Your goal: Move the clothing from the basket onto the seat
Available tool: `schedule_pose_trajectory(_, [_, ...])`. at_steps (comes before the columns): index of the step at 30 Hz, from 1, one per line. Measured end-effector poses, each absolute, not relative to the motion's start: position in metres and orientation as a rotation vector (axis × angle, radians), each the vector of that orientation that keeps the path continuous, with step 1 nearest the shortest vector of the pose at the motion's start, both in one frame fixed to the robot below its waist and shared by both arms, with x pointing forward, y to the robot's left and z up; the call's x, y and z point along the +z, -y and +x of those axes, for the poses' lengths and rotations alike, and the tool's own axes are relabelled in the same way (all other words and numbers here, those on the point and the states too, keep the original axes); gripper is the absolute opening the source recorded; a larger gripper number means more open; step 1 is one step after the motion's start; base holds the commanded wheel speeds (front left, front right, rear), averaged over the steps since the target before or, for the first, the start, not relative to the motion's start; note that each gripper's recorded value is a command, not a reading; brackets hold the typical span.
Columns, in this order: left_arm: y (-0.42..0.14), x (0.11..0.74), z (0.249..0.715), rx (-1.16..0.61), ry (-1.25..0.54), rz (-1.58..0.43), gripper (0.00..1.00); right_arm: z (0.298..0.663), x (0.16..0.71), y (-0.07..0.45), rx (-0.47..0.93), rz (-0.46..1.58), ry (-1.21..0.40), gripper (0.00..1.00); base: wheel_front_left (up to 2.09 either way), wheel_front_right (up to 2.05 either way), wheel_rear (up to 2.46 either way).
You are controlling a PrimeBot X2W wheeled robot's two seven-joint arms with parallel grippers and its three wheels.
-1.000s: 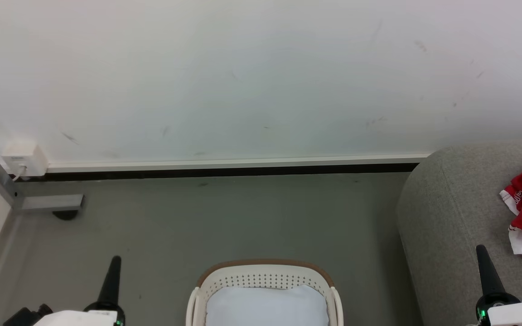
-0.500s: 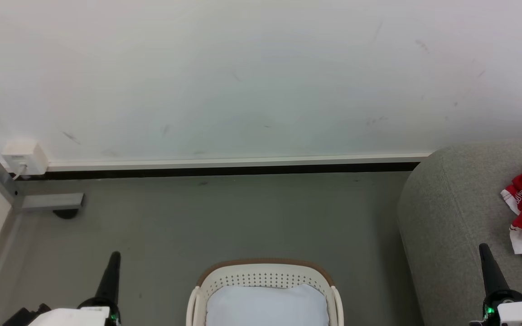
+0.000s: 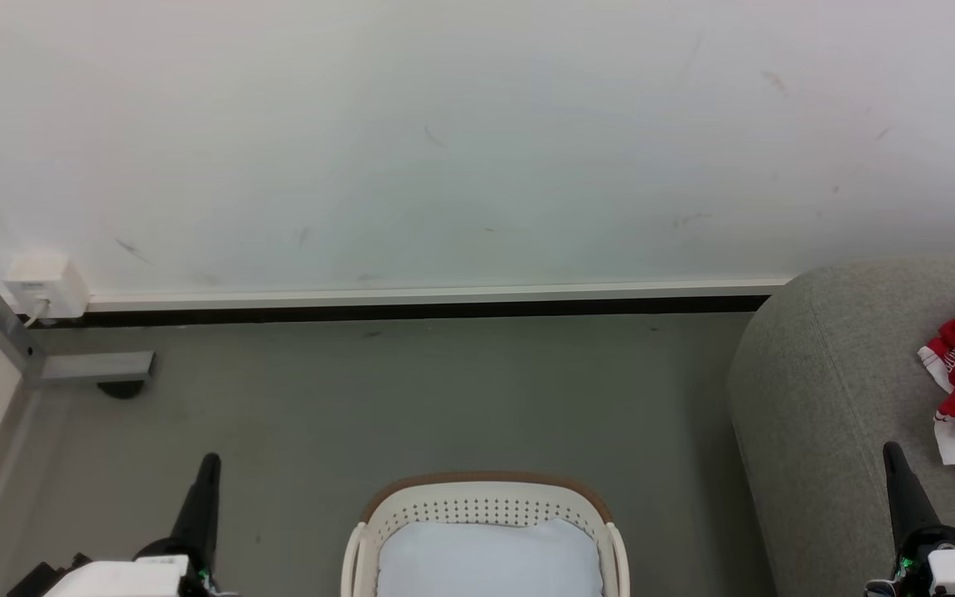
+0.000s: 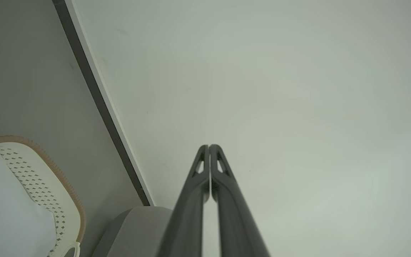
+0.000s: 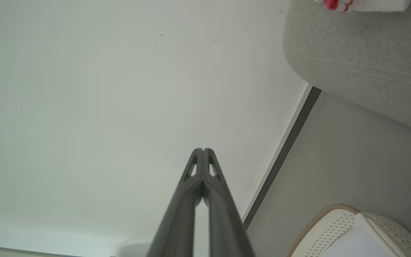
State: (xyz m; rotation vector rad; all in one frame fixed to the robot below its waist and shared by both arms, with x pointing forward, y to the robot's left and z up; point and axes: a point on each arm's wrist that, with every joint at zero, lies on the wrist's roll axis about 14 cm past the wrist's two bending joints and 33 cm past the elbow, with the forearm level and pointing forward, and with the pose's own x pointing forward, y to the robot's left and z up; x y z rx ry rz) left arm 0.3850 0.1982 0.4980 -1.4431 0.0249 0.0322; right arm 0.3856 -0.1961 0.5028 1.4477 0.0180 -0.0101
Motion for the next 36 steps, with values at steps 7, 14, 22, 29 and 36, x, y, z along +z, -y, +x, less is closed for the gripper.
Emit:
schedule_pose_trajectory(7, [-0.1982, 0.5000, 0.3860, 0.023, -0.022, -1.496, 0.00, 0.3867, 0.5041, 0.1974, -0.007, 1.497, -0.013, 0.00, 0.00, 0.00, 0.00])
schedule_pose_trajectory(14, [-0.1987, 0.5021, 0.3872, 0.015, -0.015, -1.545, 0.00, 0.3871, 0.5044, 0.1990, -0.006, 1.542, -0.010, 0.00, 0.00, 0.00, 0.00])
schedule_pose_trajectory(22, [-0.1990, 0.5033, 0.3877, 0.010, -0.012, -1.571, 0.00, 0.3874, 0.5047, 0.2000, -0.005, 1.572, -0.007, 0.00, 0.00, 0.00, 0.00])
schedule_pose_trajectory(29, [-0.1990, 0.5034, 0.3877, 0.010, -0.012, -1.571, 0.00, 0.3874, 0.5047, 0.2001, -0.006, 1.573, -0.006, 0.00, 0.00, 0.00, 0.00])
schedule_pose_trajectory(36, [-0.1990, 0.5034, 0.3877, 0.010, -0.012, -1.571, 0.00, 0.3873, 0.5047, 0.2002, -0.006, 1.574, -0.005, 0.00, 0.00, 0.00, 0.00])
